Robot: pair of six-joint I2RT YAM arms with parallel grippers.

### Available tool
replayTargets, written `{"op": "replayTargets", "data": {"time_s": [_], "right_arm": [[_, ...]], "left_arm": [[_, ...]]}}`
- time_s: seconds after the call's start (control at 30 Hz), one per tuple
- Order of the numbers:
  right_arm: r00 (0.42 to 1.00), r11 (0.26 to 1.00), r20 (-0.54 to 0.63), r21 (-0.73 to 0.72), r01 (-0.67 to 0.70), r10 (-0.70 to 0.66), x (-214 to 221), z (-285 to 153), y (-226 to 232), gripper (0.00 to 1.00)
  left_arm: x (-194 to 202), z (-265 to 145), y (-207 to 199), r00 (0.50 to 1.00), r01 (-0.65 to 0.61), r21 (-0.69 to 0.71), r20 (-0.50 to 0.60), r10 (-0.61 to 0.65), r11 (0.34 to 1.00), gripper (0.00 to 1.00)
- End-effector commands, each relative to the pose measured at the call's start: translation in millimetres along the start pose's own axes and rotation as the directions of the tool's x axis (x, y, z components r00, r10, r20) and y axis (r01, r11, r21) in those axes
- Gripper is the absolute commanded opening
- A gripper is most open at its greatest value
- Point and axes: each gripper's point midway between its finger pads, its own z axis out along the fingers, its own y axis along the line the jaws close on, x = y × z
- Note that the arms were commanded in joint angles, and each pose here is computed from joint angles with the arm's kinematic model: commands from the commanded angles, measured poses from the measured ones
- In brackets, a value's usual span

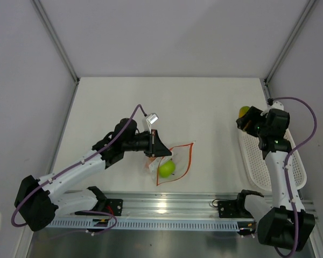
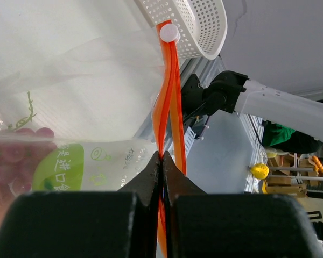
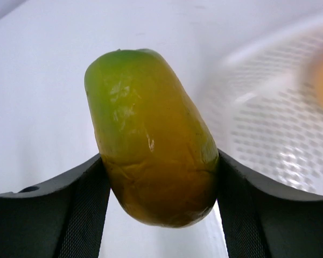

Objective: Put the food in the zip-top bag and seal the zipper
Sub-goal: Pick up the fake fruit from the bin, then place the fake fruit in the zipper food storage bag.

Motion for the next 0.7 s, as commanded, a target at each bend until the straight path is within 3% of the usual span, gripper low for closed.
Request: {"op": "replayTargets", "data": {"time_s": [0.0, 0.13, 0.37, 0.47, 0.67], "right_arm": [[0.988, 0.92, -0.05, -0.376, 0.114, -0.143, 15, -32, 74, 0.15], [0.943, 0.764, -0.098, -0.615, 0.193, -0.317, 53, -73, 142, 0.11], [0.905, 0.509, -0.079, -0.846, 0.162, -0.419, 101, -150, 225, 0.09], [0.876, 0.428, -0.063, -0.888, 0.17, -0.478, 122, -179, 243, 0.07], [0.818, 0.371, -0.045, -0.904, 0.211, -0.574, 156, -205, 246, 0.04]], "left_arm": [[-10, -5, -15, 0.999, -0.023, 0.051, 0.042, 0.021, 0.998, 0.01], [-9, -9, -15, 0.998, -0.031, 0.046, 0.051, 0.028, 0.998, 0.01], [-10, -13, -19, 0.998, -0.031, 0.052, 0.065, 0.027, 0.998, 0.01], [-10, -15, -20, 0.997, -0.035, 0.051, 0.066, 0.032, 0.998, 0.01], [-10, -17, -19, 0.997, -0.042, 0.04, 0.069, 0.039, 0.998, 0.01]]}}
